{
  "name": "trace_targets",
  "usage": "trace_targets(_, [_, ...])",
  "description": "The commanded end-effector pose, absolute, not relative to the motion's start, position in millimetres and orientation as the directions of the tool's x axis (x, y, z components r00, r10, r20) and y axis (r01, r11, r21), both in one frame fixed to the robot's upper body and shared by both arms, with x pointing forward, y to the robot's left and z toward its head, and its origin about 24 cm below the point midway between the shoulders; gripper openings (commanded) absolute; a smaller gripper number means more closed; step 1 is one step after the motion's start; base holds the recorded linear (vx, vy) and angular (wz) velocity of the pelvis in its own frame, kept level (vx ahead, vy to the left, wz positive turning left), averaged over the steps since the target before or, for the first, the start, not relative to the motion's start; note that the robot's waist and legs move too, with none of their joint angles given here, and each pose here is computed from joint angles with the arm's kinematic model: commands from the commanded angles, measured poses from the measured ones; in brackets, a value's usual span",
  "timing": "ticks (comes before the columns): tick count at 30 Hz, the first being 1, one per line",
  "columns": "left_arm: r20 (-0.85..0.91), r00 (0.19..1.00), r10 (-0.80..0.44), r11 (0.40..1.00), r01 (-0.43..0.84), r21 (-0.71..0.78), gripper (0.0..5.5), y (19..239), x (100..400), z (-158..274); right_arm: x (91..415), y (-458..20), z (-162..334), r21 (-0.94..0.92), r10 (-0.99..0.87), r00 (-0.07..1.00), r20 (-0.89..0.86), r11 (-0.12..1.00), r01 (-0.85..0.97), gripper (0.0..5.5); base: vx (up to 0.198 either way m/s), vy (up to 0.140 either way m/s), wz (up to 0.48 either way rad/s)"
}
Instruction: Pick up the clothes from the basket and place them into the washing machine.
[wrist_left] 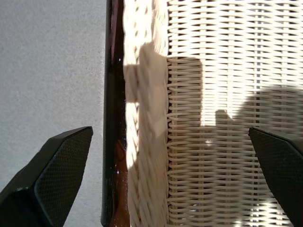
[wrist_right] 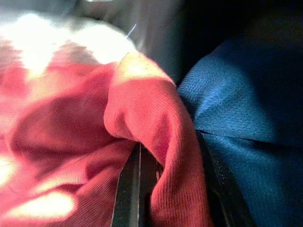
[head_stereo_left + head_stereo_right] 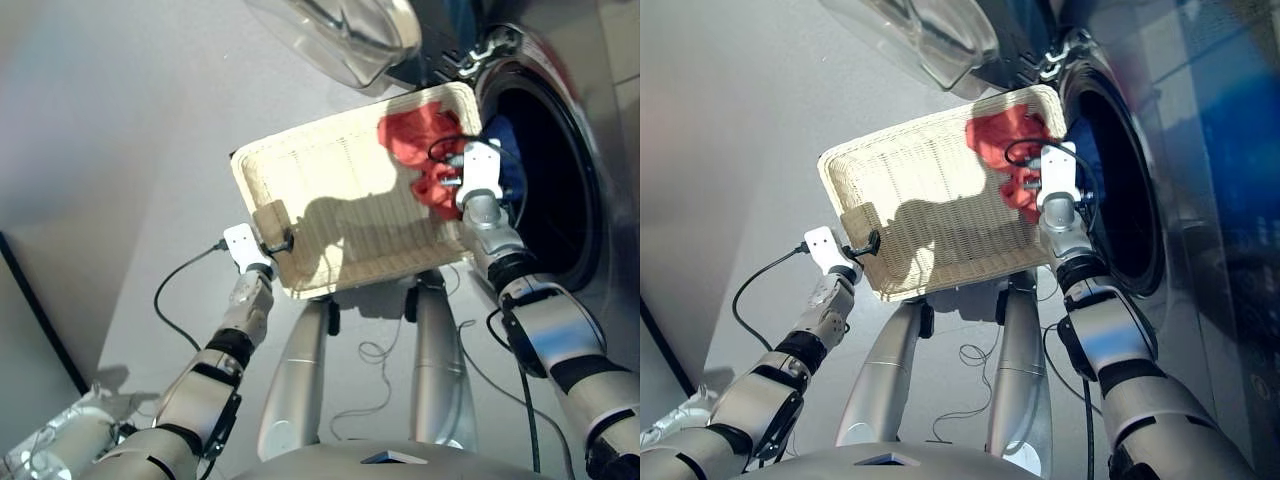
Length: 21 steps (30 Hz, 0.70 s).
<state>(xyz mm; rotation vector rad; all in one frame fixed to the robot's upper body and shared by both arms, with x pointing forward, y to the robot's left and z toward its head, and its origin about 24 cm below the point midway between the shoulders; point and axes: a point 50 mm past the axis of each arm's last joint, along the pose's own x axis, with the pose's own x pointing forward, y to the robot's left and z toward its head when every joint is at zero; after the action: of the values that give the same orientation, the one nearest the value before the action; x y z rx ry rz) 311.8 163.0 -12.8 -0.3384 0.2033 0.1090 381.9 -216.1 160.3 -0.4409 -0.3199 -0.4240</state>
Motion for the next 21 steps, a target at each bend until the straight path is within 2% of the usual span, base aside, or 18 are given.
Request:
trace_targets(1, [-0.122,0.986,0.115,0.945,-0.147,-0.293,5.50,171,311,-2,369,-238,222,-0.311,-0.358,0.634,0.686,0.643,0.700,0.00,-0.037,0.073,-0.127])
trace_targets(4, [-0.091,0.991,0.096,0.950,-0.118,-0.288,5.50,168,311,3,363,-265,240,-0.239,-0.462,0.496,0.735,0.508,0.827,0.00,-0.038,0.076,-0.032])
trace_targets(5, [-0.084,0.993,0.087,0.951,-0.108,-0.290,5.50,168,311,3,362,-272,243,-0.233,-0.484,0.481,0.731,0.485,0.843,0.00,-0.029,0.114,0.013])
trace_targets(6, [-0.087,0.992,0.087,0.949,-0.109,-0.294,5.50,168,310,2,356,-290,250,-0.129,-0.591,0.379,0.712,0.420,0.898,0.00,-0.019,0.075,0.013])
trace_targets(7, [-0.087,0.992,0.087,0.950,-0.109,-0.294,5.50,167,310,2,356,-291,250,-0.129,-0.592,0.378,0.712,0.419,0.899,0.00,-0.017,0.080,-0.030])
trace_targets(9, [-0.089,0.993,0.079,0.949,-0.102,-0.298,5.50,166,309,1,348,-314,256,0.077,-0.752,0.259,0.606,0.379,0.922,0.00,-0.013,0.070,-0.120])
trace_targets(10, [-0.089,0.993,0.078,0.949,-0.101,-0.298,5.50,166,309,1,348,-315,257,0.078,-0.753,0.258,0.606,0.379,0.922,0.00,-0.011,0.070,-0.018])
trace_targets(11, [-0.091,0.993,0.073,0.950,-0.097,-0.297,5.50,165,308,0,345,-318,264,0.186,-0.794,0.228,0.564,0.391,0.901,0.00,-0.011,0.072,0.093])
trace_targets(13, [-0.100,0.994,0.044,0.952,-0.072,-0.298,5.50,158,307,-2,335,-337,279,0.424,-0.898,0.122,0.423,0.315,0.849,0.00,-0.009,0.074,0.105])
trace_targets(14, [-0.099,0.994,0.042,0.952,-0.070,-0.297,5.50,158,307,-2,334,-338,280,0.427,-0.899,0.121,0.422,0.314,0.848,0.00,0.000,0.000,0.000])
trace_targets(15, [-0.109,0.994,0.020,0.953,-0.052,-0.298,5.50,154,305,-4,327,-348,291,0.548,-0.940,0.068,0.335,0.253,0.797,0.00,0.121,0.035,0.193])
trace_targets(18, [-0.113,0.994,-0.002,0.955,-0.032,-0.296,5.50,152,303,-5,323,-352,306,0.577,-0.925,0.081,0.371,0.298,0.761,0.00,0.055,0.028,0.270])
trace_targets(21, [-0.132,0.991,0.003,0.952,-0.043,-0.303,5.50,151,302,-8,317,-347,327,0.702,-0.928,0.079,0.364,0.330,0.631,0.00,0.060,0.016,0.092])
